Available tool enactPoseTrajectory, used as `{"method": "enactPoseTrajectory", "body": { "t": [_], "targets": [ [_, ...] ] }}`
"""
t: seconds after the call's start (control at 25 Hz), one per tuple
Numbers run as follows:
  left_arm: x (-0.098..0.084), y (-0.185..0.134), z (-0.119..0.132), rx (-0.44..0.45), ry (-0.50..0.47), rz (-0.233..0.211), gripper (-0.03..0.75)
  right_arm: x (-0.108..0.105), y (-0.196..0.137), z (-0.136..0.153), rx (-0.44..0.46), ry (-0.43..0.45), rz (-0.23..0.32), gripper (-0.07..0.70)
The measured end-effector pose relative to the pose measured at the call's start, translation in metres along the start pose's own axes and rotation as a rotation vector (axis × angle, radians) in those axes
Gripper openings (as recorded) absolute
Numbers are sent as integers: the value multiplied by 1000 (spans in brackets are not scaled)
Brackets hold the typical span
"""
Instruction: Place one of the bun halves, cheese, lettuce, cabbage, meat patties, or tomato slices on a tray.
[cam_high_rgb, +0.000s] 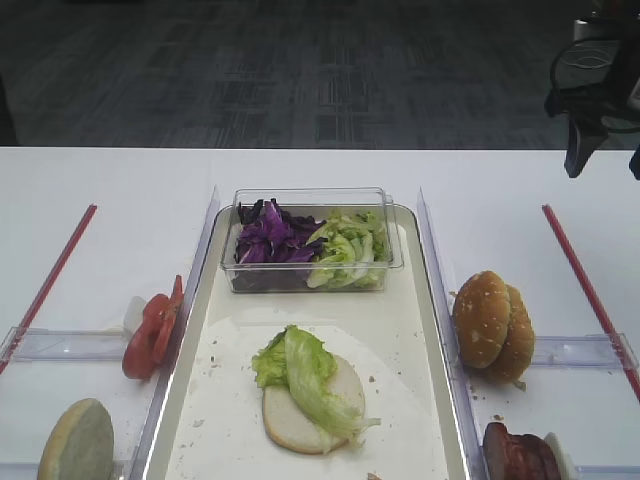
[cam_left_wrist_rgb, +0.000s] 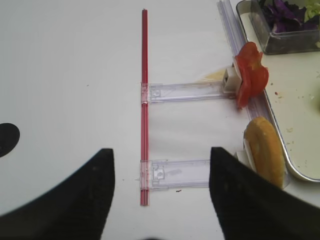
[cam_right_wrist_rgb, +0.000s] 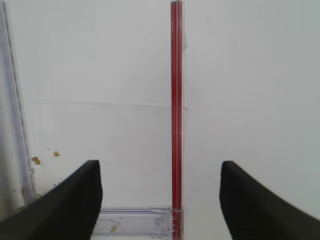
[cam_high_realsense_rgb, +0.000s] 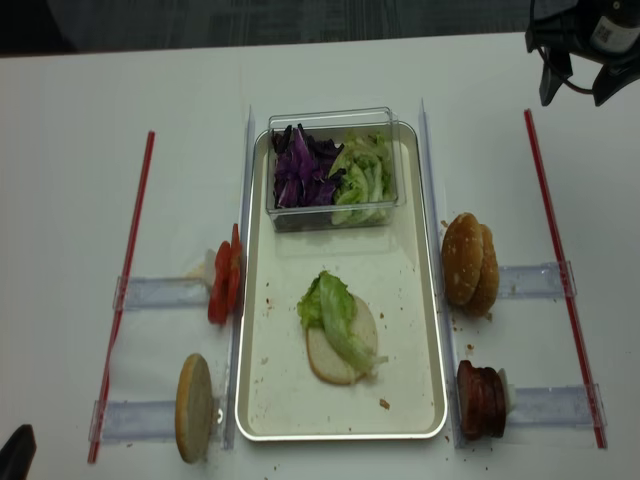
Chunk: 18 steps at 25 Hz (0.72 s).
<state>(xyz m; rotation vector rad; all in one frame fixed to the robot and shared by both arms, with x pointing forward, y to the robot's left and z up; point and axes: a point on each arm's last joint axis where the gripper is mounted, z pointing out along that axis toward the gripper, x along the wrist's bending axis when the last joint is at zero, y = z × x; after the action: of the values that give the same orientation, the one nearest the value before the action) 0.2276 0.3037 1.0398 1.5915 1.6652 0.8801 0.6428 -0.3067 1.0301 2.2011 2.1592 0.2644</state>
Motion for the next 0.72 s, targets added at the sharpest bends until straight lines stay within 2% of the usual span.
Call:
{"method": "enactPoseTrajectory", "body": {
  "t": [0.44, 0.72],
  "targets": [
    [0, 0, 0, 0, 0, 0, 421, 0, -3, -2, 3, -2, -1, 503],
    [0, 0, 0, 0, 0, 0, 421, 1, -40, -14, 38, -4, 0, 503]
  ]
}}
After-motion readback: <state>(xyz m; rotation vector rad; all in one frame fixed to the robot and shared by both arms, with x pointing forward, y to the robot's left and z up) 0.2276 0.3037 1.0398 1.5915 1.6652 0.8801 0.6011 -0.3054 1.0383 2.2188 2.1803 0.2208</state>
